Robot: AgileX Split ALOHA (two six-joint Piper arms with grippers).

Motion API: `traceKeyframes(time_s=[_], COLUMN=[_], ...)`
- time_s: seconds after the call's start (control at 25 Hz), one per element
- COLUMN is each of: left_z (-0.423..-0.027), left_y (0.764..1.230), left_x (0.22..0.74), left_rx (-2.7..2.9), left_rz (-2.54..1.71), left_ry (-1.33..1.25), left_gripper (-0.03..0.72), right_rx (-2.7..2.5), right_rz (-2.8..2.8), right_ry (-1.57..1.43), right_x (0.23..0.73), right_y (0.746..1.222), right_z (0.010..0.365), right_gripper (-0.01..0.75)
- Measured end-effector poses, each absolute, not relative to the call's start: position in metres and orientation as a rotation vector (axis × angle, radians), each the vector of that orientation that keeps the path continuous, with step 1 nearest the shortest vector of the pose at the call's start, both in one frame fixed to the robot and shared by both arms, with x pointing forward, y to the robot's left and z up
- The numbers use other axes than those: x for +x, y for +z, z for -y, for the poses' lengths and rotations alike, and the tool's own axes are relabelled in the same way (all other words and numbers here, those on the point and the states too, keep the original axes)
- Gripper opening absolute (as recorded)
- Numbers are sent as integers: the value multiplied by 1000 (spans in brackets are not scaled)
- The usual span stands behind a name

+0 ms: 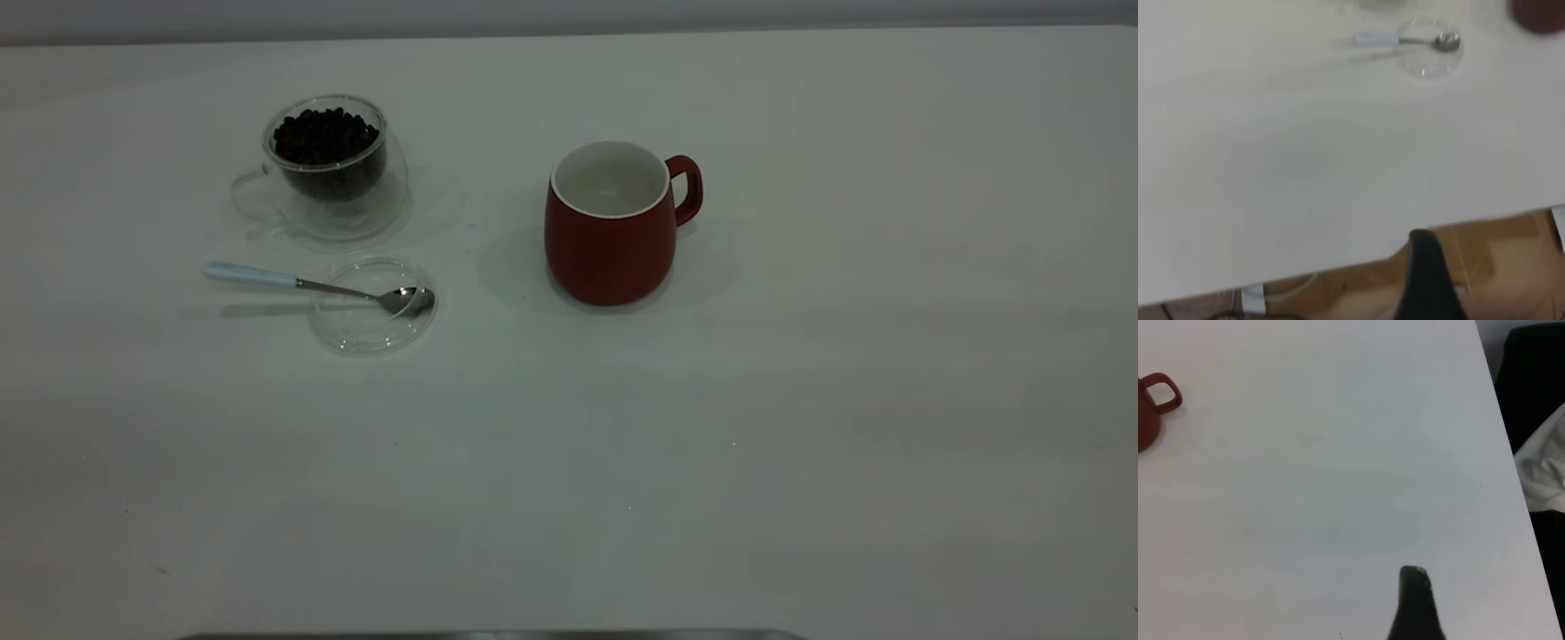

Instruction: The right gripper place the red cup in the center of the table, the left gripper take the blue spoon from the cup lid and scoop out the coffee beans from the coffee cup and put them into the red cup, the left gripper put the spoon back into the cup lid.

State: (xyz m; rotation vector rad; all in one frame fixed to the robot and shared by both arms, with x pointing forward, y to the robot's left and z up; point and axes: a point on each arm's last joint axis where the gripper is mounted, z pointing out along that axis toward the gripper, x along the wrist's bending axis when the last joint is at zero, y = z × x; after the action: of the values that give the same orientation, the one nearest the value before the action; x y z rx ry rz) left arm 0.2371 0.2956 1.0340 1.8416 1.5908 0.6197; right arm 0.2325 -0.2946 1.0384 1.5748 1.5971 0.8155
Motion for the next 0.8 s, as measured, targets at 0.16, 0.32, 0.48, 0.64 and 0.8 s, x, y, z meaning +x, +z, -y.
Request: traceKeyframes(time_s=[0.16, 0.32, 0.48, 0.64, 0.8], left_z=[-297, -297, -297, -297, -297], left_y=[1033, 1032, 1032, 1032, 1032], left_x=[224, 222, 222, 222, 222], left_rx=[1785, 1773, 1756, 1757, 1757], left_rz=[-1534, -1539, -1565, -1564, -1564], left_ry=[680, 689, 702, 702, 702], left_gripper=[563, 563, 563, 563, 563], right_rx=[1575, 1575, 1575, 1575, 1575], right_rz=[-1597, -1597, -1597, -1597, -1597], right_ry=[815, 815, 815, 815, 815], right_x=[232, 232, 232, 232, 232], right_y=[1038, 1038, 1038, 1038, 1038], right_z=[295, 295, 295, 295, 295], right_gripper=[591, 591, 591, 591, 591])
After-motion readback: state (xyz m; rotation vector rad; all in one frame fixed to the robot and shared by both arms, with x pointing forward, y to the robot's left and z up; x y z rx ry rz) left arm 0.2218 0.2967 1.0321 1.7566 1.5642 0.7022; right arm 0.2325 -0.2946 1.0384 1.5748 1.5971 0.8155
